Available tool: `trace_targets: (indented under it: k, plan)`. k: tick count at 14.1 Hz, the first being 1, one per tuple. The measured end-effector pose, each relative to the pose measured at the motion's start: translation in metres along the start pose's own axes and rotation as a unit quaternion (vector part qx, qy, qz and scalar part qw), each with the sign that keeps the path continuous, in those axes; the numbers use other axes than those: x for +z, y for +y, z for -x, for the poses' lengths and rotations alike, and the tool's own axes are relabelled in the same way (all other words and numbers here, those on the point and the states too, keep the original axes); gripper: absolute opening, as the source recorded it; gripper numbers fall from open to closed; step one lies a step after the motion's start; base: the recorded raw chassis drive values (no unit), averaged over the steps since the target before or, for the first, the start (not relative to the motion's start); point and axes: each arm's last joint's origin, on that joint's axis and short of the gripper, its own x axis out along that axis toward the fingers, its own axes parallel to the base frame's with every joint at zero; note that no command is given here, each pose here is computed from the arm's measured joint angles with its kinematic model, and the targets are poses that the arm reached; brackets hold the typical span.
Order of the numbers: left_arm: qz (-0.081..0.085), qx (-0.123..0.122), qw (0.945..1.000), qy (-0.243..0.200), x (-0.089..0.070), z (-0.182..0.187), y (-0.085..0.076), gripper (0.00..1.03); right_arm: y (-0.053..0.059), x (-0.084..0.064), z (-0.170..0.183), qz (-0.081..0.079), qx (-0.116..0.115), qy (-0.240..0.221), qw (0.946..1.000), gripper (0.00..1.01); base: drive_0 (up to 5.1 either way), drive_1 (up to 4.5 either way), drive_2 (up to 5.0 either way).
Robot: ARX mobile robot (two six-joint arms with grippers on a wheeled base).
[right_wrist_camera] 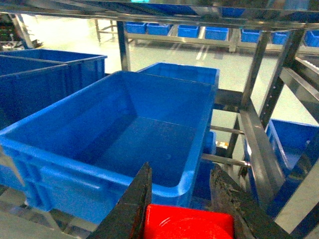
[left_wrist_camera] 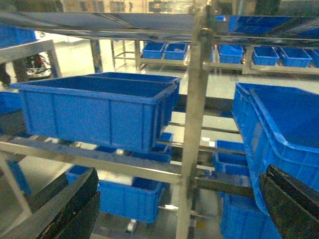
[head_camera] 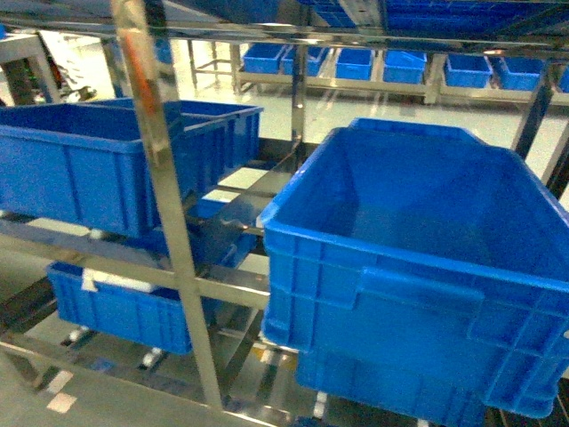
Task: Pick red block from blue box to shelf
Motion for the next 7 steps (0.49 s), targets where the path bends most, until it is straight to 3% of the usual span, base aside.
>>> trace_targets:
  k: [4,7]
  plan:
    - [0.0,-0.001,1.0,0.002,-0.0003,0.0,-0.0001,0.98,-0.0001,-0.0001,0.0,0.0,0.0,0.001,1.0,0.28,-1.0,2.81,-4.9]
    - [0.0,-0.001,1.0,-0.001,0.0001,0.0,-0.0001,0.98,-0.0001,-0.0002,0.0,0.0,0.0,0.001,1.0,0.28,0.0,0.0,0.0]
